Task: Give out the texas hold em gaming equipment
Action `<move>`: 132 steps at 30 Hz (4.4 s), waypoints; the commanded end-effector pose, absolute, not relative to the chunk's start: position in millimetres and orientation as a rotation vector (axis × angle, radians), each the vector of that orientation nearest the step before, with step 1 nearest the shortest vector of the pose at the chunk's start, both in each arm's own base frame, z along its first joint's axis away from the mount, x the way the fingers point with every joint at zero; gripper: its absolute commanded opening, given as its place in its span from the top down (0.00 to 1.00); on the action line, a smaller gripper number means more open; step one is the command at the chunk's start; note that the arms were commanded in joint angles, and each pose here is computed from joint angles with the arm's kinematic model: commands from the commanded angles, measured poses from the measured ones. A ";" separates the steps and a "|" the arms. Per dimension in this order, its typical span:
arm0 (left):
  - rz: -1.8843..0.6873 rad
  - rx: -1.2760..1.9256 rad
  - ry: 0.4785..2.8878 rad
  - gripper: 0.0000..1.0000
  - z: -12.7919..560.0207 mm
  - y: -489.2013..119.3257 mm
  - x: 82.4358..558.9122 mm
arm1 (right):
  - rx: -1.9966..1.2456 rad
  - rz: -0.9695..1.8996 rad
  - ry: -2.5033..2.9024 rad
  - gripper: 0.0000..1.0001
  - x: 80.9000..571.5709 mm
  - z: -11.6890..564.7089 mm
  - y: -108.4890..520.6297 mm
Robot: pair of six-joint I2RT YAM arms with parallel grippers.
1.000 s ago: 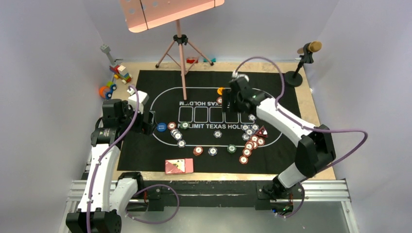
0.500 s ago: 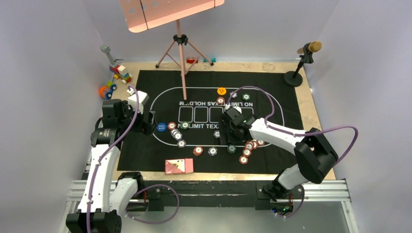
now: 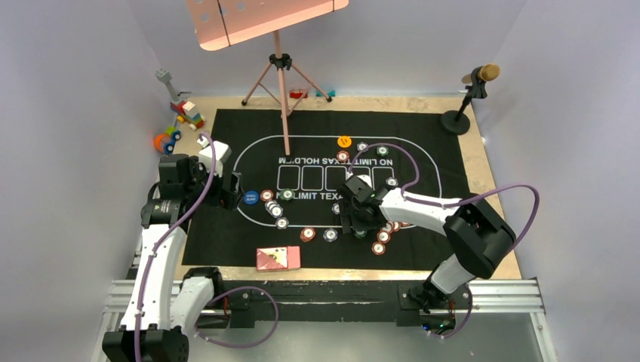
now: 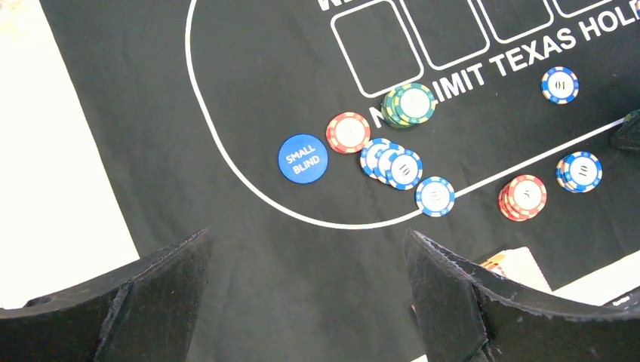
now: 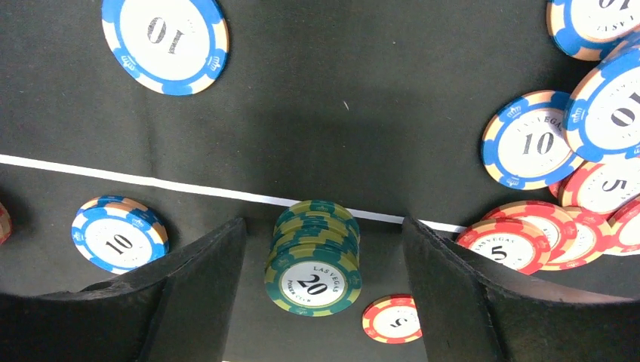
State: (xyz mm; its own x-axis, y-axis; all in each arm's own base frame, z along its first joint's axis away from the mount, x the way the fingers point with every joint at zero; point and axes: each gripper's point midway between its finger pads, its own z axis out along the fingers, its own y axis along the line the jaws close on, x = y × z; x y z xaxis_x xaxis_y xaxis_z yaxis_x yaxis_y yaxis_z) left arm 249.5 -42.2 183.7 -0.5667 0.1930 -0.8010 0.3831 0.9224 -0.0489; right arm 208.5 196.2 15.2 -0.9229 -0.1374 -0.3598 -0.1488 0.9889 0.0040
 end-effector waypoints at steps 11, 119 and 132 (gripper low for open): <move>-0.269 0.420 2.151 0.00 189.0 -42.9 253.3 | -0.183 0.033 2.761 0.44 205.1 13.3 191.9; -0.639 1.662 1.847 0.00 152.3 -135.8 154.6 | 0.096 0.366 2.366 0.30 285.7 145.3 145.2; -0.567 1.837 2.173 0.00 89.3 -144.1 138.4 | 0.063 0.378 2.370 0.30 291.6 147.7 151.1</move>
